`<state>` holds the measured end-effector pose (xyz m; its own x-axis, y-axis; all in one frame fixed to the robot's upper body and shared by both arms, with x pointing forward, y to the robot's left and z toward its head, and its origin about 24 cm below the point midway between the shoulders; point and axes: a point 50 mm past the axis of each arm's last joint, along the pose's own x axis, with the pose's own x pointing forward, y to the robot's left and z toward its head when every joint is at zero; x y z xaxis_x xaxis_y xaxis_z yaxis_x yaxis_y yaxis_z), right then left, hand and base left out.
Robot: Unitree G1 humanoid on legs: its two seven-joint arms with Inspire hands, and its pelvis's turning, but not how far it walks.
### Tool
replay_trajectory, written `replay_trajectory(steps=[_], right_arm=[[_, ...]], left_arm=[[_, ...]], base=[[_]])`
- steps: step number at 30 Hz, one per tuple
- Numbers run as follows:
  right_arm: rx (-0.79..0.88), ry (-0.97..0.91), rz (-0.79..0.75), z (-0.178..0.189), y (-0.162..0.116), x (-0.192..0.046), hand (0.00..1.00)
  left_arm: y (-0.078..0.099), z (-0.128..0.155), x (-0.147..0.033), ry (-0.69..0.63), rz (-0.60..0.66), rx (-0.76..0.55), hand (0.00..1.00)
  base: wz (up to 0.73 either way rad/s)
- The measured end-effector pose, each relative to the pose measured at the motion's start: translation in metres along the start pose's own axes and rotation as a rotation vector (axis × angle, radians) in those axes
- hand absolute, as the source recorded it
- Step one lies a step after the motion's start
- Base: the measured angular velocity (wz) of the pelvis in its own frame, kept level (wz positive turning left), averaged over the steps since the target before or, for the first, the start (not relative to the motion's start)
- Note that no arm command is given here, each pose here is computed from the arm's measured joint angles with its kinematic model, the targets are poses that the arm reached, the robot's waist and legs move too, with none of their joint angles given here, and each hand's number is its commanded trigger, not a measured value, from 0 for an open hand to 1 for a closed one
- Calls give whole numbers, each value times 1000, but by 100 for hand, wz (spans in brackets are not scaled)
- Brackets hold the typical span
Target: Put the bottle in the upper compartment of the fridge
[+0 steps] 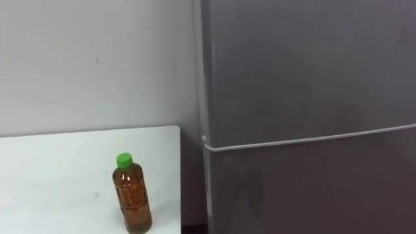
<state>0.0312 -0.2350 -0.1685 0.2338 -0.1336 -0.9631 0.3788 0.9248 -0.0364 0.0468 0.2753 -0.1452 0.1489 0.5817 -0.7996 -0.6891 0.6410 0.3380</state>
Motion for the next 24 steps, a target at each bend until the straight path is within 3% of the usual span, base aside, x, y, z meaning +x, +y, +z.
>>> replay_trajectory(steps=[9, 14, 21, 24], right_arm=[[-4, -30, -26, 3, -8, -2, 0], [2, -33, -48, 2, -10, -3, 0], [-4, -45, -71, 2, -10, -3, 0], [-3, -50, -71, -1, -10, -4, 0]], left_arm=[[-13, 47, -5, -129, -33, -240, 0], [-16, 64, -9, -197, -6, -283, 0], [-15, 114, -28, -404, -9, -429, 0], [-11, 144, -46, -524, -24, -518, 0]], base=[[-2], [-4], [-3], [0]])
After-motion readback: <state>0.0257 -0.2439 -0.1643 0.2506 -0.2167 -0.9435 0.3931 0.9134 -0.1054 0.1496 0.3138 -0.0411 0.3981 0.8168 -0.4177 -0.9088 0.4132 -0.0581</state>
